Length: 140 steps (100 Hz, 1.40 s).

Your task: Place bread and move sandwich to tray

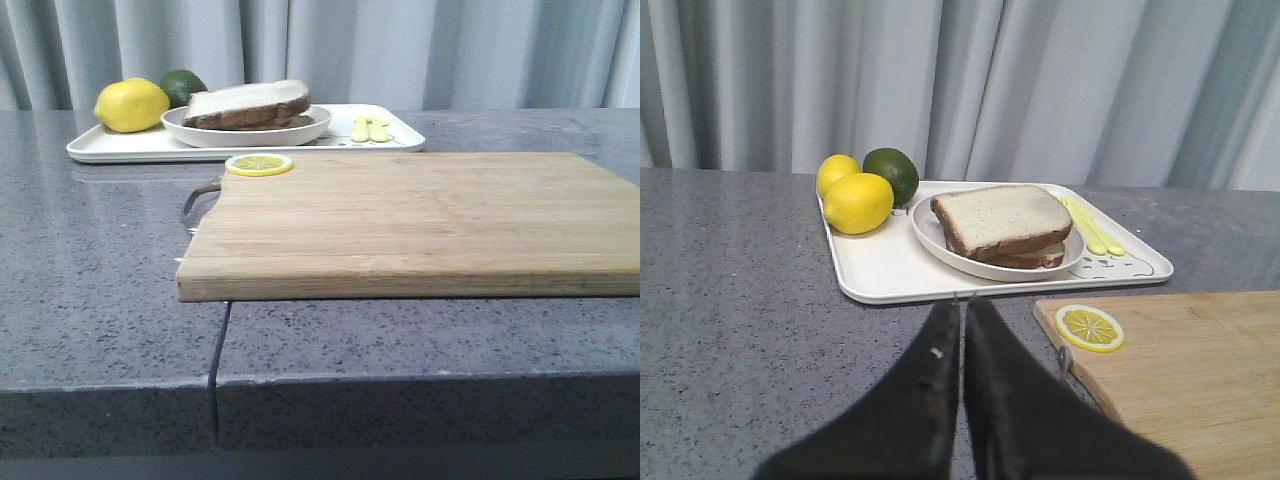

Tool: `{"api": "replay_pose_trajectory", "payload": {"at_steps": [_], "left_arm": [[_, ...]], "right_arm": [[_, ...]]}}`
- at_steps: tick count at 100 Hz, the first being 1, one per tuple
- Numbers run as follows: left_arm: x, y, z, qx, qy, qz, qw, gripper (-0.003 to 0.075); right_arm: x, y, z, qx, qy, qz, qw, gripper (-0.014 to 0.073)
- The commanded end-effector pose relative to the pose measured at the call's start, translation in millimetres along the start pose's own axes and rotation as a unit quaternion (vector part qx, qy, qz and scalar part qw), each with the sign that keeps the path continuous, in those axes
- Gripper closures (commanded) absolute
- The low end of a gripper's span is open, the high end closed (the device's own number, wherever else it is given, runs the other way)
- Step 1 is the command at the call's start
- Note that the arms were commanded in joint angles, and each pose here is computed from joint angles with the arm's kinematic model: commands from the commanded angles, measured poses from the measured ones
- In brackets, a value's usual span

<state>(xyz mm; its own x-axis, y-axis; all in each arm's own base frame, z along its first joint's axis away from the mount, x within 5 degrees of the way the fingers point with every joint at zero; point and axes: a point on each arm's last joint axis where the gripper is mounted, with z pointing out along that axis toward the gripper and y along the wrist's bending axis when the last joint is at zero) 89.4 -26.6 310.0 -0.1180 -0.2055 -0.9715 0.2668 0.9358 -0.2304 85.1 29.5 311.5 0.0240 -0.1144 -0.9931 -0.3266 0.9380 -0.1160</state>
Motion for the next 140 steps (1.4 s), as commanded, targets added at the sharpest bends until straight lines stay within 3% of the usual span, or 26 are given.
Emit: {"api": "replay_pose_trajectory", "payload": {"at_steps": [1,30,46,69,97,118,140], "left_arm": [[-14,-1,-1,-0.004,-0.043,-0.005,0.999,0.0739],[-11,1,0,-0.007,-0.042,-0.002,0.999,0.0739],[6,7,-5,-0.026,-0.034,0.123,0.991,0.0739],[49,17,-22,-0.036,-0.066,0.161,0.984,0.0739],[90,30,-27,-0.069,-0.048,0.144,0.986,0.0739],[101,40,-30,-0.129,-0.051,0.115,0.984,0.0739],[105,39,-35,-0.132,-0.048,0.123,0.982,0.0739]], "right_arm": [[-16,-5,-2,0.023,-0.05,0.003,0.998,0.0711],[-16,-5,-2,0.023,-0.05,0.003,0.998,0.0711],[-16,-5,-2,0.023,-0.05,0.003,0.998,0.0711],[-16,-5,-2,0.023,-0.05,0.003,0.998,0.0711],[-16,-5,-2,0.023,-0.05,0.003,0.998,0.0711],[-16,-5,-2,0.023,-0.05,0.003,0.998,0.0711],[-16,-5,-2,0.023,-0.05,0.003,0.998,0.0711]]}}
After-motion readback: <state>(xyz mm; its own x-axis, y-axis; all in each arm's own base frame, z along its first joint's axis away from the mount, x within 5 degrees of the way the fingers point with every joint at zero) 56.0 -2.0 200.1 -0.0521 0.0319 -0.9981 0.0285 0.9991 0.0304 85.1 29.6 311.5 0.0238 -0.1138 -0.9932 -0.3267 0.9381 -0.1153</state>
